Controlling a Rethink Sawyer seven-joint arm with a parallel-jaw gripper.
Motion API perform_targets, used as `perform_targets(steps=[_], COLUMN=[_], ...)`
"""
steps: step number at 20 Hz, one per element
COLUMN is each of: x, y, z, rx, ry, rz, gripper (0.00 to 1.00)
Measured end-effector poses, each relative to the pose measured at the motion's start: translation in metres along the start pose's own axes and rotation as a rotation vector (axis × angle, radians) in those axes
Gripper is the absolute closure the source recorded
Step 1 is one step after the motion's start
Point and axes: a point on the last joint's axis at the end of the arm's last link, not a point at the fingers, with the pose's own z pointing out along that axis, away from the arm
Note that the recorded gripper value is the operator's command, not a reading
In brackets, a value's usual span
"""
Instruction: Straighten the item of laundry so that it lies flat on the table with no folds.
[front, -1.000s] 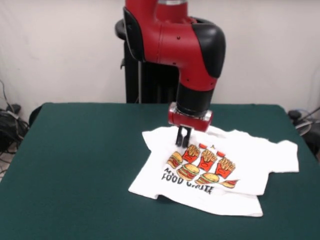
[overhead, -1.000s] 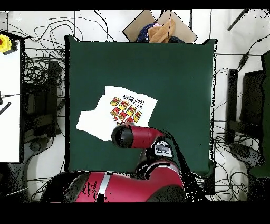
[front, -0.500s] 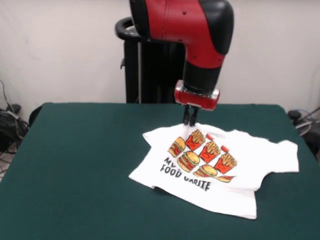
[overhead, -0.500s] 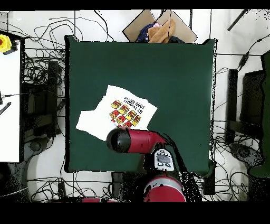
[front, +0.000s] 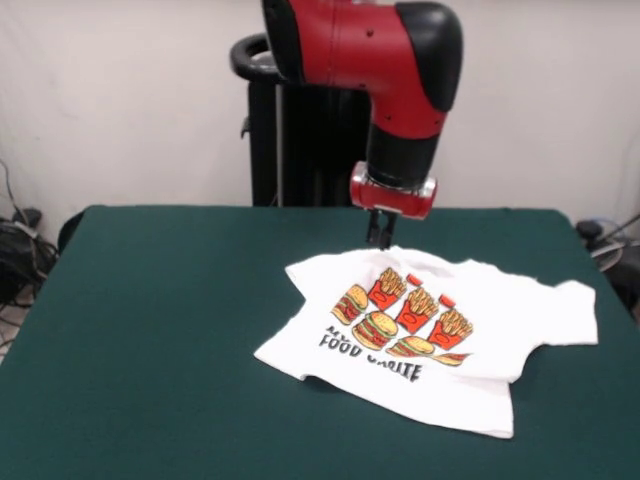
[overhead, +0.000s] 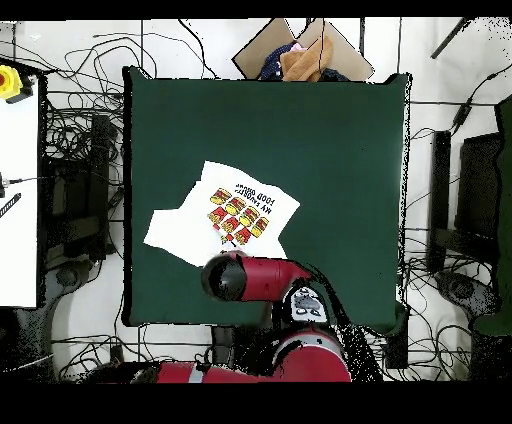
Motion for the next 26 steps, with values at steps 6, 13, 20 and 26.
perform_targets(steps=[6,13,20,26], x=[0.018,0.033,0.035,0.035], y=[0.005,0.007,0.003,-0.005], z=[0.032,0.048,0.048,0.049], rx=[-0.008,0.002,0.000,-0.009], ry=[-0.004,0.000,-0.013,-0.011], rz=[-0.034,-0.067,-0.102,-0.109], gripper=[1.00,1.00,1.00,1.00])
